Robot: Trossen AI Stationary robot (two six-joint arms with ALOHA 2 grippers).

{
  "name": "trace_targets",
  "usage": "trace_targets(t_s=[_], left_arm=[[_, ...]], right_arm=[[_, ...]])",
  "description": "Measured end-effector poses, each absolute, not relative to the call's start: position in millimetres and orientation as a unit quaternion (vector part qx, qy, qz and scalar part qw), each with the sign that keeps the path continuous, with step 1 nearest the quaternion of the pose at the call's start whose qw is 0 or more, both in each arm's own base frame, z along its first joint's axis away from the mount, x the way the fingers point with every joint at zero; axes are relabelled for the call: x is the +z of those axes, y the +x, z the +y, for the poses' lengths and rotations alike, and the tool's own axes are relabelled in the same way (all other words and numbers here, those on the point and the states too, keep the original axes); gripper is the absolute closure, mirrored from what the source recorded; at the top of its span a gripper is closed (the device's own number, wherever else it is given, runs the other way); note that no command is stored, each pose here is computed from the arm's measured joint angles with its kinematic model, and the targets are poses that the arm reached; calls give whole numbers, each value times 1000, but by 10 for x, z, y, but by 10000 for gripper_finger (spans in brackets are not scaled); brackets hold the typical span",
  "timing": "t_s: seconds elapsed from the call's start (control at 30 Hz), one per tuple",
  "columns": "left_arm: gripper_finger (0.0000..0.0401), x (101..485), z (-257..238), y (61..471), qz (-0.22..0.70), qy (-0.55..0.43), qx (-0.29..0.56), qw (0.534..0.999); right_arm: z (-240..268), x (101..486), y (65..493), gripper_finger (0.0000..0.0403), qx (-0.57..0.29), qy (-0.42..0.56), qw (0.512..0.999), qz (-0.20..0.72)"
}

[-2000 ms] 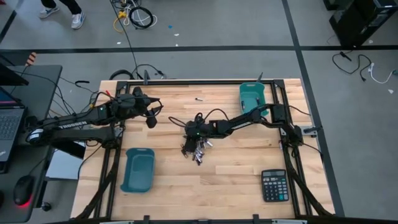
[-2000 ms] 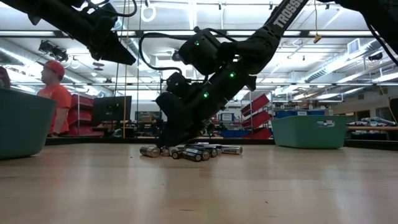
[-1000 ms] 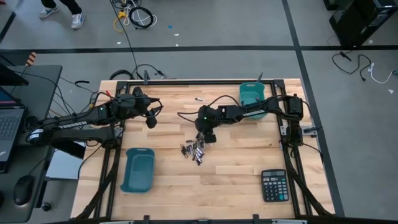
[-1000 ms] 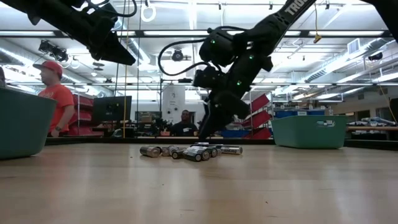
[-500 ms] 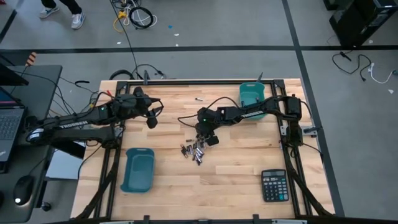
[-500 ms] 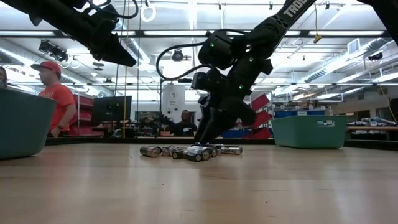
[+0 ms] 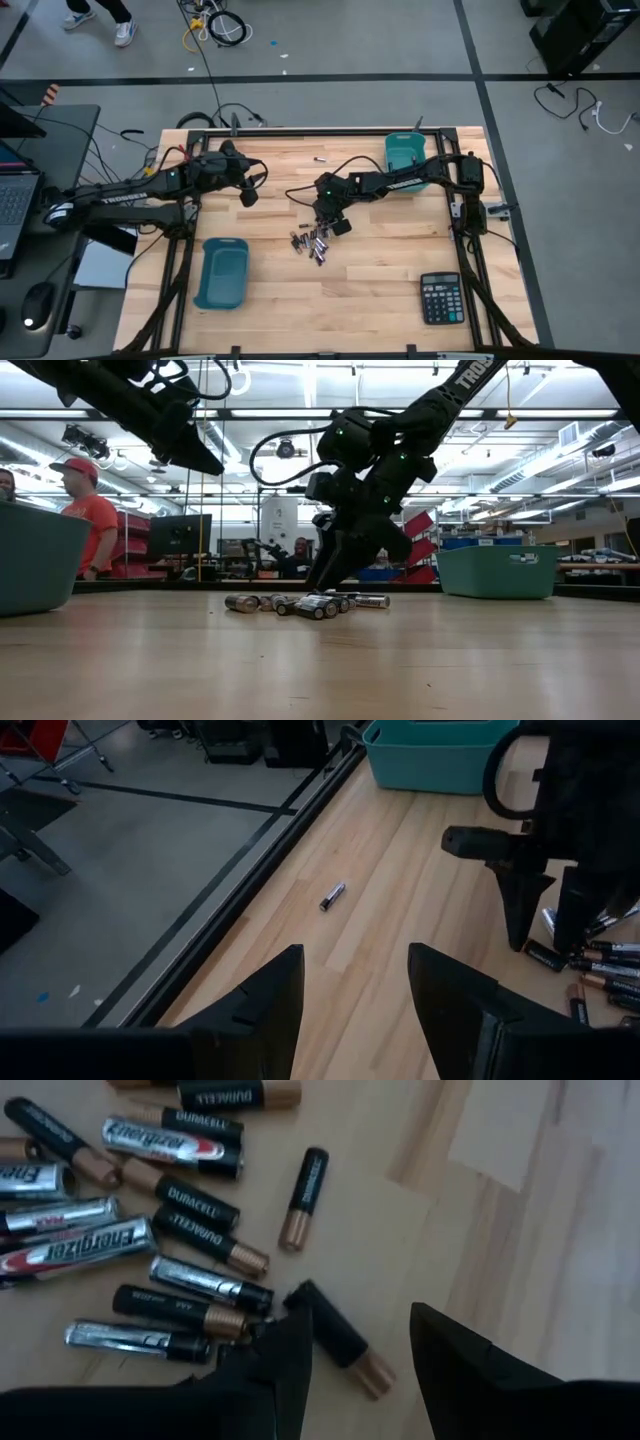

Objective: Sort batteries
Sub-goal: Put the black battery into the green bin

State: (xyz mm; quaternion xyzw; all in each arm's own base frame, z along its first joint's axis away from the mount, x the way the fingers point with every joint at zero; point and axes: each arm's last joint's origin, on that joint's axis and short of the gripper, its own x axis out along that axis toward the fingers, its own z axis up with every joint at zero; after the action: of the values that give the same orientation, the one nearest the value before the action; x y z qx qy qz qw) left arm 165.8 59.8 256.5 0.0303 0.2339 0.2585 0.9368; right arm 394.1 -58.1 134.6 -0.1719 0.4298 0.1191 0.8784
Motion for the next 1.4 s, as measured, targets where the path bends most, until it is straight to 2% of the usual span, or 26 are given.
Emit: trace_targets(t_s=[0.5,0.6,0.8,1.13,1.23,1.4], left_arm=[[219,2558,606,1684,234,39,257,937],[219,2567,608,1688,230,41,257,938],[219,2572,608,1690,227,41,257,938],[219,2573,608,1691,227,41,257,939],[219,2575,608,1691,226,41,257,939],[219,2582,610,1694,222,41,258,940]], right_arm=[[-587,1172,3971,257,121,-137,879,441],[-590,1168,3964,284,116,-124,879,446],[-589,1164,3965,376,106,-106,881,449],[-618,1248,3947,377,67,-91,887,448],[-647,1388,3934,377,35,-95,894,437],[-740,1683,3867,371,-34,-42,909,413]])
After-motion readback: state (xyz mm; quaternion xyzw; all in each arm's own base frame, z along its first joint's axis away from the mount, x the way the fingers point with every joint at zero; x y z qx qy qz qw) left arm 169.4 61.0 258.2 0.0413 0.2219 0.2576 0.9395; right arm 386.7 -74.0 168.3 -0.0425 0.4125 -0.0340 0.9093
